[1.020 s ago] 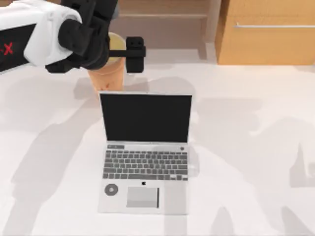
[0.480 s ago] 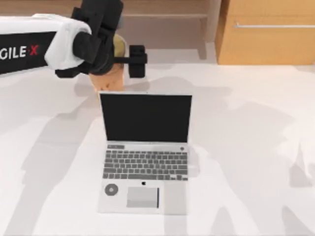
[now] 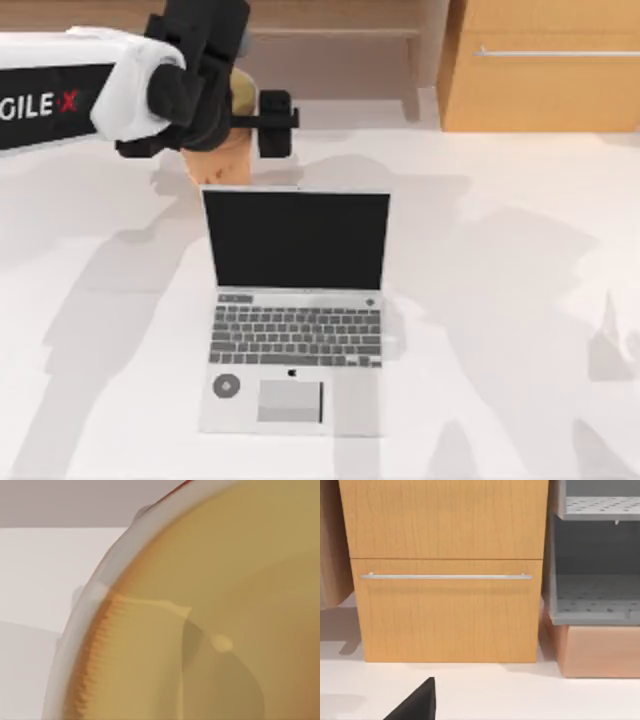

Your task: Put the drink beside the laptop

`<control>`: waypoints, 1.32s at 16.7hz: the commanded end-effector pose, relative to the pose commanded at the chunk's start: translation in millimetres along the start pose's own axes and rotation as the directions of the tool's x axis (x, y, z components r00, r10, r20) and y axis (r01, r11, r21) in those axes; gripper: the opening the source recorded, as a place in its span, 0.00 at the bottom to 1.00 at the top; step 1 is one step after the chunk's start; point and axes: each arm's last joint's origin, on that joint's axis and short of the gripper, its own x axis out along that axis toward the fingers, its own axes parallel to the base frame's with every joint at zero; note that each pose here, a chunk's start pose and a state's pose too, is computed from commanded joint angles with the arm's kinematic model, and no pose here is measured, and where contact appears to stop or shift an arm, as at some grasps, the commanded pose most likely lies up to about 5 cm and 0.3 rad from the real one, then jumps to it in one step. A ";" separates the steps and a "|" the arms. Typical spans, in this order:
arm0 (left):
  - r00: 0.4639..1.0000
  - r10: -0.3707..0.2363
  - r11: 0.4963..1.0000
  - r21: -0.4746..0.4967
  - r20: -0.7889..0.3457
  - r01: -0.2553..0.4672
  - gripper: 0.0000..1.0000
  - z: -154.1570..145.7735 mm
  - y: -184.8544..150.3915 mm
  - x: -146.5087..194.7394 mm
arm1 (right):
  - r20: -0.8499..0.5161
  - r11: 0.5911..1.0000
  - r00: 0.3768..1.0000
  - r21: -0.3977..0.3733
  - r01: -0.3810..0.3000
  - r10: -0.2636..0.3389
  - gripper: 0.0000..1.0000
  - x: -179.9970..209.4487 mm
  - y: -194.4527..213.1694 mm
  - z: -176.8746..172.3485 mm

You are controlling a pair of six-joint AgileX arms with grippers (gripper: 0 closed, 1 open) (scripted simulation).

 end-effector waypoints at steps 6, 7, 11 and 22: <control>1.000 0.000 1.000 0.000 0.000 0.000 0.00 0.0 0.0 0.0 | 0.000 1.000 1.000 0.000 0.000 0.000 1.00 0.0 0.0 0.0; 1.000 0.000 1.000 0.000 0.000 0.000 0.00 0.0 0.0 0.0 | 0.000 1.000 1.000 0.000 0.000 0.000 1.00 0.0 0.0 0.0; 1.000 0.000 1.000 0.000 0.000 0.000 0.00 0.0 0.0 0.0 | 0.000 1.000 1.000 0.000 0.000 0.000 1.00 0.0 0.0 0.0; 1.000 -0.002 1.000 0.004 0.001 0.002 0.00 6.0 -1.1 -8.5 | 0.000 1.000 1.000 0.000 0.000 0.000 1.00 0.0 0.0 0.0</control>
